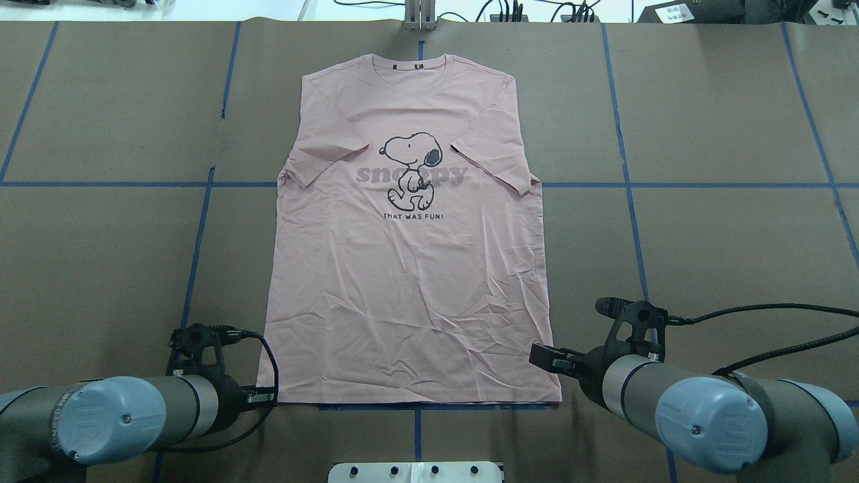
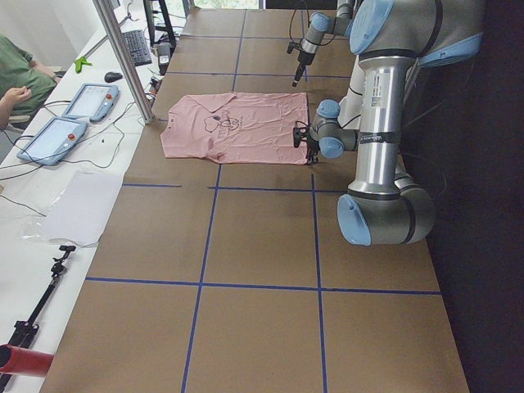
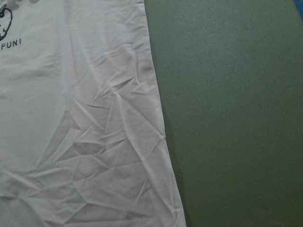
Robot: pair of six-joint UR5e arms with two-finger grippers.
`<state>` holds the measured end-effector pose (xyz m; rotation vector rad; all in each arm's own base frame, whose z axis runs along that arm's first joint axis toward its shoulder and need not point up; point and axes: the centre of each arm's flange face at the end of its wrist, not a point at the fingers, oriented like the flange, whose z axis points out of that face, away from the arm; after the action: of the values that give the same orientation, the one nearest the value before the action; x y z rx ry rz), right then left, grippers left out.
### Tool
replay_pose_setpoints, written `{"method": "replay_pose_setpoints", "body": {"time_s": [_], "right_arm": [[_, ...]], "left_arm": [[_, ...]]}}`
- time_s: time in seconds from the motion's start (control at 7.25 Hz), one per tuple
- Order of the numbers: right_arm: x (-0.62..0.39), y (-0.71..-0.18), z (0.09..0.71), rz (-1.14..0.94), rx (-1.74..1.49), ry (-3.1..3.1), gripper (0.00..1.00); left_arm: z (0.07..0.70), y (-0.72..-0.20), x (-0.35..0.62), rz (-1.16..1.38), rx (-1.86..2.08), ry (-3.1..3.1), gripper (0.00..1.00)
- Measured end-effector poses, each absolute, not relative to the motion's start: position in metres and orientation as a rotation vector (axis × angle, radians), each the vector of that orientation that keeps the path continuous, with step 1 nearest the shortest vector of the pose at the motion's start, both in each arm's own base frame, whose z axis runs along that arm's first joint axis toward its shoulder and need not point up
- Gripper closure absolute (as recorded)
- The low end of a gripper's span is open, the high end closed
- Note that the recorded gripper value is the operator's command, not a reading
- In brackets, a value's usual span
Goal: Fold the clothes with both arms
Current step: 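Grasp the two hem corners with the left and right grippers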
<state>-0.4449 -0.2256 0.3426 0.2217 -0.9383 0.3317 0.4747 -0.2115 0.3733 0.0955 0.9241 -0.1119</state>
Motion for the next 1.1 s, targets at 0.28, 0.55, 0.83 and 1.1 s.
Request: {"method": "replay_pose_setpoints", "body": {"time_s": [0.28, 0.55, 0.83, 1.1], "right_arm": [[-0.445, -0.226, 0.343, 0.332, 0.222, -0.937, 0.02], [-0.446, -0.226, 0.344, 0.332, 0.223, -0.934, 0.00], [-0.448, -0.222, 0.345, 0.333, 0.219, -0.917, 0.14], [-0.458, -0.207, 0.348, 0.402, 0.193, -0.888, 0.26]], "left_arm": [[0.375, -0.211, 0.477, -0.113, 0.093, 0.921, 0.99], [0.376, -0.211, 0.478, -0.112, 0.092, 0.920, 1.00], [0.371, -0.211, 0.479, -0.106, 0.094, 0.930, 1.00], [0.355, -0.211, 0.484, -0.100, 0.093, 0.961, 1.00]]}}
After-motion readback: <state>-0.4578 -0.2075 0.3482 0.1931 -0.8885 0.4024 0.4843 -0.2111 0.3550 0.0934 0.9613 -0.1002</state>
